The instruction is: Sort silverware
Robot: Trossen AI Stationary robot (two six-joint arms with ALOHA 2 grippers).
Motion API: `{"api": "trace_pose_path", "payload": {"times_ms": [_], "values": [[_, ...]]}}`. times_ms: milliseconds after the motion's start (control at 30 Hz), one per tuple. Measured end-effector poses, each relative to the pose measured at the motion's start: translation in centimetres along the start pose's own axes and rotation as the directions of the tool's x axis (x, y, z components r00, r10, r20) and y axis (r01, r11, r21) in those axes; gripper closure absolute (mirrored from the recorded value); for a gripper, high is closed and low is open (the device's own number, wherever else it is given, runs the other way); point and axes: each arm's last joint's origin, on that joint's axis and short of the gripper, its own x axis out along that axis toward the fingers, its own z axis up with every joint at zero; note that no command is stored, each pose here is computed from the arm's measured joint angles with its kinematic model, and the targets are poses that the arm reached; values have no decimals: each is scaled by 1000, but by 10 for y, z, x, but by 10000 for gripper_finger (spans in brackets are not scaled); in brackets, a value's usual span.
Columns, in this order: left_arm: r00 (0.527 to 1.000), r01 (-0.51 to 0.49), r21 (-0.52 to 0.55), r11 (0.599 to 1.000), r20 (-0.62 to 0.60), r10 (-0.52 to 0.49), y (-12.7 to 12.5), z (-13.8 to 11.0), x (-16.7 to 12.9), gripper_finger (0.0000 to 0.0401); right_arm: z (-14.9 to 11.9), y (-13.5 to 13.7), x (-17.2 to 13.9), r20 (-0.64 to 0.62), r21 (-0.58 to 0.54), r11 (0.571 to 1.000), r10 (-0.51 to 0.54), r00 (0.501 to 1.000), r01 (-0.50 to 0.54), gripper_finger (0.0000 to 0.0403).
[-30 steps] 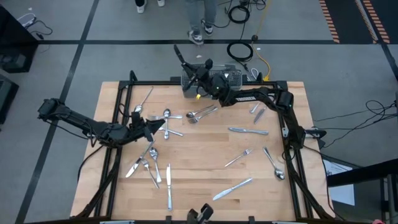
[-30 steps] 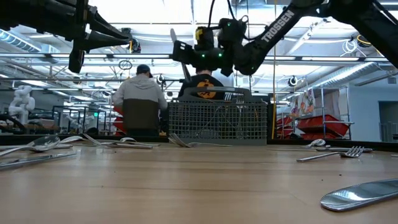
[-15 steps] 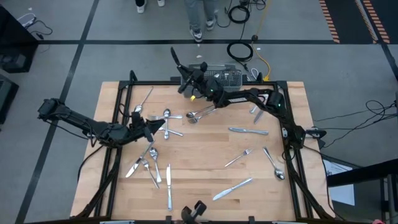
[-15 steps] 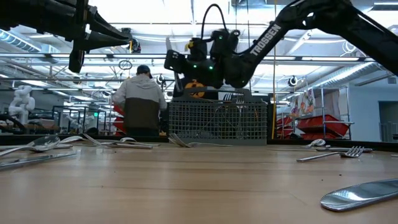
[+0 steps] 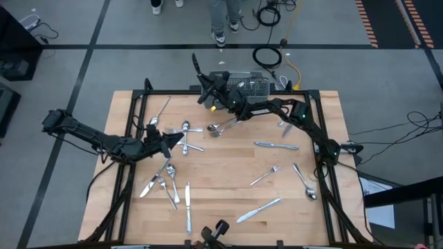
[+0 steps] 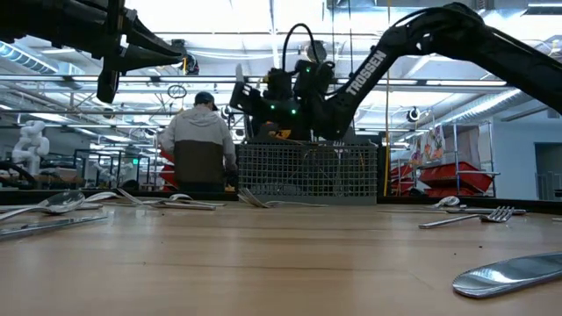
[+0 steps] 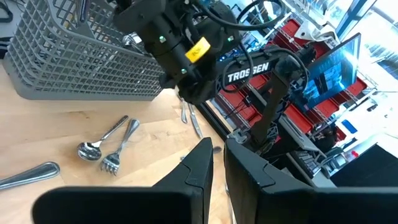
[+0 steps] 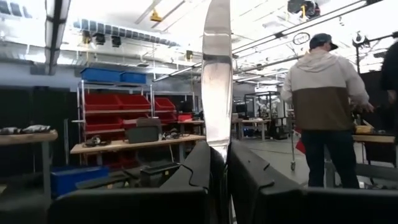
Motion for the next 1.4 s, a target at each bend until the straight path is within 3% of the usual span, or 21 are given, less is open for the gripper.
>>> {"api": "trace_pose_path", "payload": {"times_ms": [467,967,1400], "values": [[1000,-7,9,1000,-6,7,1,-1,0,353,-6,-6,1,-58,-15,1000,-14,998,13,388],[1000,-6,6,1000,-6,6,1,-1,0,353,-11,-23,4,-102,123,986,-99,990,111,384],[1000,-6,2,1000,-6,6,1,-1,0,353,-10,-26,4,-106,130,982,-124,987,138,390]]}}
